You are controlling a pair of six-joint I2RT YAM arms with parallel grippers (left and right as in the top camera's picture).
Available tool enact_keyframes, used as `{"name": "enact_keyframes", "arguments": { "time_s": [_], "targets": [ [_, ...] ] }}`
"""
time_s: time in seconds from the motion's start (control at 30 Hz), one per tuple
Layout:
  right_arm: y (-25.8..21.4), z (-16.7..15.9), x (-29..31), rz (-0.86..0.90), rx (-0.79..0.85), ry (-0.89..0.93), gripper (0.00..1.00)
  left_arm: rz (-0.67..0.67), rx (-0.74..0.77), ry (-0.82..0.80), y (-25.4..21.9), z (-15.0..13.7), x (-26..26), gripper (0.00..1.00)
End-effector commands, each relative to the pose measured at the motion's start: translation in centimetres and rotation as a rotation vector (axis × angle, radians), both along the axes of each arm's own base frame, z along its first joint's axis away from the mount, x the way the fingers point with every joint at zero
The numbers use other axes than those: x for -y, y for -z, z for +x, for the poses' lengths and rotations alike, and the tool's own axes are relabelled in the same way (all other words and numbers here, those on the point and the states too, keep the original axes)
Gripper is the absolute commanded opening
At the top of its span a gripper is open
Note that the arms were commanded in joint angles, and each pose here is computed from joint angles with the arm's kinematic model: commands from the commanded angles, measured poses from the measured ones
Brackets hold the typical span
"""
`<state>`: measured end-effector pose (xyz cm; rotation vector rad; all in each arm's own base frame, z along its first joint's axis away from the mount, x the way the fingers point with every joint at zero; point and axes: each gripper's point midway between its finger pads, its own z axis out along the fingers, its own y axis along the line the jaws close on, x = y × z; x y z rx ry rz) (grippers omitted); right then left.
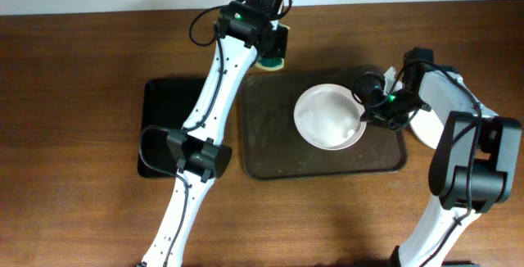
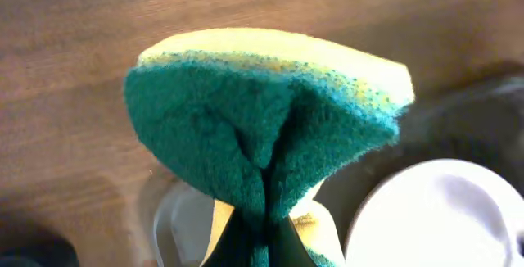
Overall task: Clean dirty plates on tray and stack at the side
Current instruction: 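Carry the pink plate right and stack it on the white plates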
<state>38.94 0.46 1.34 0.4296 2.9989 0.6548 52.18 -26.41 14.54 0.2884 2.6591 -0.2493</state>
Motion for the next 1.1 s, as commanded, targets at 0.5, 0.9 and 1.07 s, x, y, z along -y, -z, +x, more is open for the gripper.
{"name": "enact_keyframes", "arguments": {
  "time_s": [0.5, 0.9, 1.07],
  "targets": [
    [-11.7, -2.4, 3.0, -0.649, 0.144, 0.016, 0.04, 0.074, -0.019, 0.004, -3.4, -2.6, -2.9, 0.0],
    [-24.5, -4.3, -4.5, -1.495, 0.625, -0.053, 0.04, 0.074, -0.02, 0.005, -3.4, -2.6, -2.9, 0.0],
    [-25.4, -4.7, -5.2, -1.512, 0.677, -0.029, 0.04, 0.074, -0.021, 0.005, -3.4, -2.6, -2.9, 0.0]
  ]
}}
